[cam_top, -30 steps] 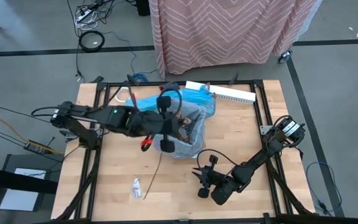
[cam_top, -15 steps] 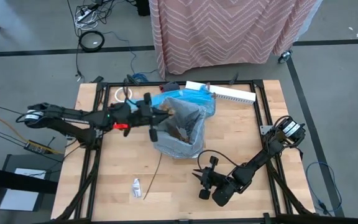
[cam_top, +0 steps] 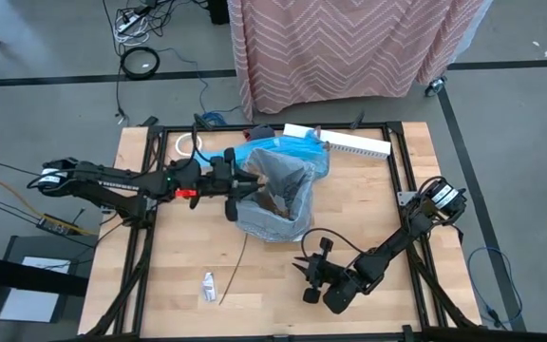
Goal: Place trash/remove bag and relplace
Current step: Put the brown napkin inside the black trash bin, then put the white receipt inside the black trash bin
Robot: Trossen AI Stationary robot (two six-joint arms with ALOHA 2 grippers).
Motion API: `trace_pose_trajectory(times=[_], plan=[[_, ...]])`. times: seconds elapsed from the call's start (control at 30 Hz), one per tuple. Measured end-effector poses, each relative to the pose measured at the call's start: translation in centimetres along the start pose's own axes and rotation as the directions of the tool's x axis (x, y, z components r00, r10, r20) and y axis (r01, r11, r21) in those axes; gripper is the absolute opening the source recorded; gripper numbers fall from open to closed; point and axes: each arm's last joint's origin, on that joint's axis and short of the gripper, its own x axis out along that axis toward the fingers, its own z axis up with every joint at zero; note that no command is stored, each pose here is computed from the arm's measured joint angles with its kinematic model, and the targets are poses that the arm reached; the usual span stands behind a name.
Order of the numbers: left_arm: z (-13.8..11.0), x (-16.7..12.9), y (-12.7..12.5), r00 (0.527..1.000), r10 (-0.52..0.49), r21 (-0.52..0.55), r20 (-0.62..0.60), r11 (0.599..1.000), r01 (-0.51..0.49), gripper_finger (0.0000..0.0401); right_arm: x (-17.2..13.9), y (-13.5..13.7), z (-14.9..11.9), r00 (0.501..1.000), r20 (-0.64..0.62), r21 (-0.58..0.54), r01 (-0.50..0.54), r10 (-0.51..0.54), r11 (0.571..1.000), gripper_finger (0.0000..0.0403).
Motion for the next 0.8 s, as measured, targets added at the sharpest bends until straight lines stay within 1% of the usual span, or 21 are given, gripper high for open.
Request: trace_pose_trajectory(times=[0.23,0.37,0.43,0.53,0.63,0.67,0.73,0.8], plan=[[-0.8,0.0,0.0,0.996,-0.022,0.003,-0.088,1.0,0.022,0.0174,0.0,0.0,0.0,1.0,-0.001,-0.007,-0.003,0.003,1.0,0.0089],[-0.7,0.0,-0.1,0.996,-0.031,-0.034,-0.078,0.999,0.029,0.0201,0.0,0.0,0.0,1.0,-0.001,-0.007,-0.003,0.003,1.0,0.0101],[-0.3,-0.2,-0.2,0.996,-0.069,-0.069,-0.047,0.995,0.066,0.0208,0.0,0.0,0.0,1.0,0.0,-0.007,-0.002,0.002,1.0,0.0104],[1.7,-0.1,-0.6,0.992,-0.129,-0.106,0.01,0.986,0.13,0.0211,0.0,0.0,0.0,1.0,-0.001,-0.009,-0.002,0.002,1.0,0.0105],[4.0,-0.4,-1.5,0.984,-0.178,-0.106,-0.01,0.979,0.176,0.0211,0.0,0.0,0.0,1.0,-0.003,-0.016,-0.002,0.002,1.0,0.0105],[4.7,-0.6,-1.8,0.981,-0.19,-0.096,-0.037,0.978,0.186,0.0211,0.0,0.0,0.0,1.0,-0.003,-0.016,-0.001,0.001,1.0,0.0105],[5.9,-1.3,-2.5,0.967,-0.219,-0.079,-0.132,0.975,0.21,0.0208,0.0,0.0,0.0,1.0,-0.003,-0.014,-0.001,0.001,1.0,0.0106],[6.8,-2.0,-3.5,0.939,-0.253,-0.075,-0.234,0.967,0.242,0.0203,0.0,0.0,0.0,1.0,-0.003,-0.013,-0.002,0.002,1.0,0.0107]])
